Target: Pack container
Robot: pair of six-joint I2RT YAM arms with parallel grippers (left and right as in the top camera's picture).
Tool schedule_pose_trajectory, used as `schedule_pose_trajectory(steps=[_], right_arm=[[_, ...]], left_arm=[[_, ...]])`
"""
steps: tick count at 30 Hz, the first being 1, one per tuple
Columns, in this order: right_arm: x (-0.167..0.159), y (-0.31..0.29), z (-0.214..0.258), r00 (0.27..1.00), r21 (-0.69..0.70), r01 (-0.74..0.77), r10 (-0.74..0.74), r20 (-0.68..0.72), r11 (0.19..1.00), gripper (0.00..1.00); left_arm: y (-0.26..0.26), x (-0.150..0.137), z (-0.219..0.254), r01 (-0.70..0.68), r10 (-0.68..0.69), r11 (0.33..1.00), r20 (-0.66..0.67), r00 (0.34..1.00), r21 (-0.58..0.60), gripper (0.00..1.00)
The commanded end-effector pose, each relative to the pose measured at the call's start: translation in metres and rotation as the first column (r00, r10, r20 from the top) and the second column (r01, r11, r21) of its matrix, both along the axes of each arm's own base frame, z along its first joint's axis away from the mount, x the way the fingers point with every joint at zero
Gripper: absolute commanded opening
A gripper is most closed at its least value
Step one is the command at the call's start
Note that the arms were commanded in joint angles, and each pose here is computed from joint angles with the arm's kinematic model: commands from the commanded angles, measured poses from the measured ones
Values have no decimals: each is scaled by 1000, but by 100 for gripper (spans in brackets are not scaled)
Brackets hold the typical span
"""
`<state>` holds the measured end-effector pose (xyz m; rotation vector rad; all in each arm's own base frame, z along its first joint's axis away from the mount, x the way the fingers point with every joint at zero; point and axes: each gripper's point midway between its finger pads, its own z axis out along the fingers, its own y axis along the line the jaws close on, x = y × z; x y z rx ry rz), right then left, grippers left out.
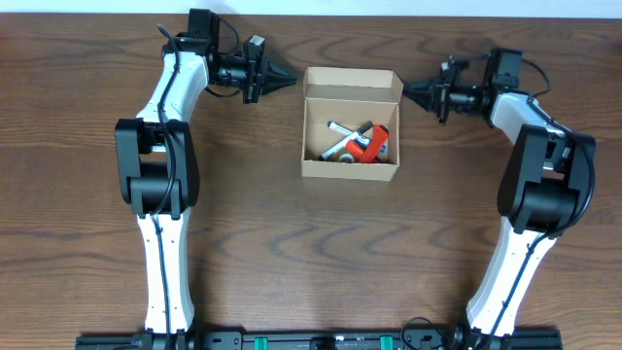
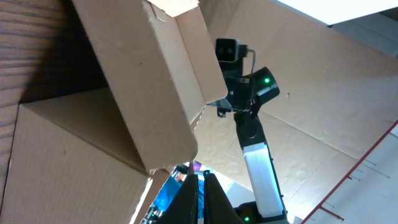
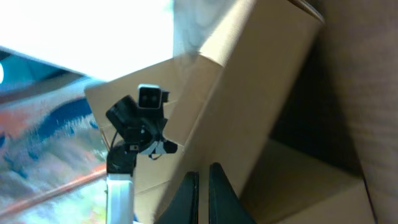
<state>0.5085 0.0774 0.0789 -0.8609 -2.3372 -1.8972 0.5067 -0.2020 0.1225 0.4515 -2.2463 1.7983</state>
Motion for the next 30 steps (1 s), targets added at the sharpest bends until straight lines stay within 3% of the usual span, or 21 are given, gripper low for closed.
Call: schedule_pose_trajectory(steps=[1,15,30], right_arm=[[-4,1,-16,995,-42,29,-33,-94,999,1],[-13,12,-25,987,-59,11,-20,-159,998,1],[-4,27,-11,998,-25,-23,22,-66,999,1]], left_arm=[[0,1,7,10,-9,1000,31,999,-18,6],[1,0,6,6,-6,1000,11,1000,-14,6],[1,-1,5,6,-6,1000,6,1000,-14,6]])
